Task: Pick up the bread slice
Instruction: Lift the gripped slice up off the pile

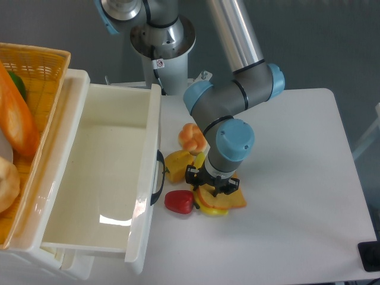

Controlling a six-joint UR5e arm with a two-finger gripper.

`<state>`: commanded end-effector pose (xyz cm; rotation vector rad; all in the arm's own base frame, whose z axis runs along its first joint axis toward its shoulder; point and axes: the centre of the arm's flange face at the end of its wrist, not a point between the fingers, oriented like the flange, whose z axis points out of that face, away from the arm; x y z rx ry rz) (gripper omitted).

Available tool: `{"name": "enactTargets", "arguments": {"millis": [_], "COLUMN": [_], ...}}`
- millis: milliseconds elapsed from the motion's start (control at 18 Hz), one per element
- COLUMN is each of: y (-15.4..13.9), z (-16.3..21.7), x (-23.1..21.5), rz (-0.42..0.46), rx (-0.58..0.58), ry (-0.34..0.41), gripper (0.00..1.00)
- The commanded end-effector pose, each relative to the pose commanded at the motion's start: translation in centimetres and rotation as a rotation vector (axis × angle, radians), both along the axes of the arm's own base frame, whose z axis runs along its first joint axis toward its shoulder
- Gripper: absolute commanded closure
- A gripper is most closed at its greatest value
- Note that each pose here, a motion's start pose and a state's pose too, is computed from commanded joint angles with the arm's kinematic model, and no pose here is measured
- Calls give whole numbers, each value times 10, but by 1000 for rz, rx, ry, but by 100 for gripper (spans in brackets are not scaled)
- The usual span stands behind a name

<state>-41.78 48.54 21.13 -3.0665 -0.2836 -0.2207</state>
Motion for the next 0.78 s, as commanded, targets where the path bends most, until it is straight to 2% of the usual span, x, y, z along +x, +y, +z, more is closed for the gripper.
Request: {"name": "enactTargets", "arguments": {"millis": [111,222,278,333,389,778], "y": [-1,-1,-1,0,-1,3], "z": [4,4,4,5,7,24], "x": [-2,-2,-2,-3,-4,-12], "rz": [0,1,1,0,2,6], "rx": [4,4,4,6,8,23], "ry": [5,5,5,6,8,21], "gripper": [55,68,83,94,98,100]}}
